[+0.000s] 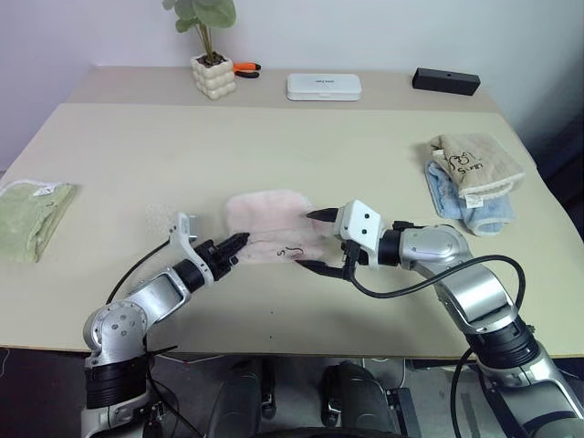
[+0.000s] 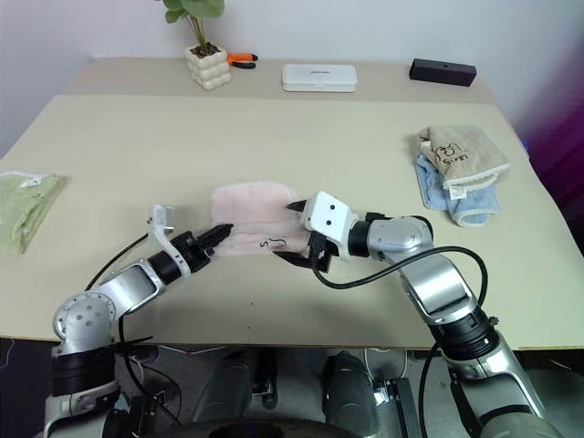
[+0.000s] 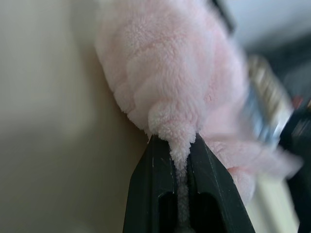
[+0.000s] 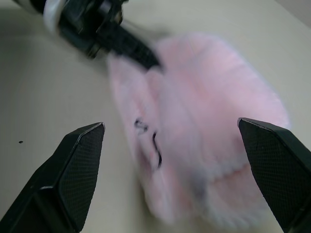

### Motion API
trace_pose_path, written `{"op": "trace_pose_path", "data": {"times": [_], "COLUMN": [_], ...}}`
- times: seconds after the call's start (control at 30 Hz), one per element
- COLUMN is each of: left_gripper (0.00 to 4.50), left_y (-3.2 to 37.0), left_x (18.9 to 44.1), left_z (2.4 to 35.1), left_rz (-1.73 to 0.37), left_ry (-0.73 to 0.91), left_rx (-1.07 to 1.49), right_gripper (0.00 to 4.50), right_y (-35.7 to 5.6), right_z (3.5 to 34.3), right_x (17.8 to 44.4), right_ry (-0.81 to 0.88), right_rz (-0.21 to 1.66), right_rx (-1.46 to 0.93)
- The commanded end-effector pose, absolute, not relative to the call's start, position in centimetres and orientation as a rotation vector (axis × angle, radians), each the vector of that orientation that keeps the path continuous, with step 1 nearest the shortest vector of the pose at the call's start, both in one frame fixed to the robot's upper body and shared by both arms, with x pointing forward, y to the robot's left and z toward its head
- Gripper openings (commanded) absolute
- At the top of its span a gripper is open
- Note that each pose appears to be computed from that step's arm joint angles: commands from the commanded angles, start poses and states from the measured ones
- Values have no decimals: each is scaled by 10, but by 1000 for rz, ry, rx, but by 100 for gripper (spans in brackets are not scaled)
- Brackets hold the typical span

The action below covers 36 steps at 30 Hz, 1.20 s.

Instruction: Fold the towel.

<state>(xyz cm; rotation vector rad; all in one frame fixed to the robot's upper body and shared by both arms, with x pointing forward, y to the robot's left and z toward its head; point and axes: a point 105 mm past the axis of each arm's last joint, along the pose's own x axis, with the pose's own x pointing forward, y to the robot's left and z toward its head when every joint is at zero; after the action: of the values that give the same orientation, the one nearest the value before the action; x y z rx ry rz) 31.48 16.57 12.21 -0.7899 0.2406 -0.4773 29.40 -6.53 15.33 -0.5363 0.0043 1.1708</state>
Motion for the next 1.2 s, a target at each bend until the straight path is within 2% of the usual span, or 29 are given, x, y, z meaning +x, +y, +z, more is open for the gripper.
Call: {"op": "trace_pose_path", "data": {"times": [0.03, 0.1, 0.2, 0.27, 0.33, 0.43, 0.57, 0.73, 0.83, 0.97, 1.07, 1.2], "left_gripper": [4, 4, 4, 4, 4, 4, 4, 4, 88, 281, 427, 427], "left_y": [226, 256, 321, 345, 382, 415, 442, 448, 448, 446, 451, 462], "left_x": [328, 330, 317, 307, 286, 260, 226, 214, 212, 204, 185, 159], "left_z": [175, 194, 234, 241, 241, 225, 175, 151, 146, 150, 152, 162], "left_rz": [-288, -174, 55, 136, 262, 419, 599, 652, 646, 635, 656, 692], "left_ry": [-50, -149, -364, -425, -495, -527, -477, -448, -446, -456, -480, -522], "left_rx": [-790, -768, -739, -734, -757, -769, -811, -843, -848, -846, -829, -771], "right_gripper": [450, 450, 450, 450, 450, 450, 450, 450, 450, 450, 450, 450], "right_y": [-66, -67, -69, -68, -68, -69, -70, -72, -72, -73, -76, -79], "right_z": [162, 161, 159, 158, 156, 154, 153, 153, 152, 153, 153, 153], "right_x": [293, 294, 294, 294, 294, 295, 296, 297, 298, 299, 299, 298], "right_ry": [-44, -43, -40, -39, -38, -37, -38, -38, -36, -38, -36, -29], "right_rz": [1160, 1156, 1155, 1157, 1159, 1161, 1162, 1162, 1165, 1159, 1154, 1147], "right_rx": [-564, -566, -570, -571, -572, -579, -586, -595, -608, -614, -616, -614]}}
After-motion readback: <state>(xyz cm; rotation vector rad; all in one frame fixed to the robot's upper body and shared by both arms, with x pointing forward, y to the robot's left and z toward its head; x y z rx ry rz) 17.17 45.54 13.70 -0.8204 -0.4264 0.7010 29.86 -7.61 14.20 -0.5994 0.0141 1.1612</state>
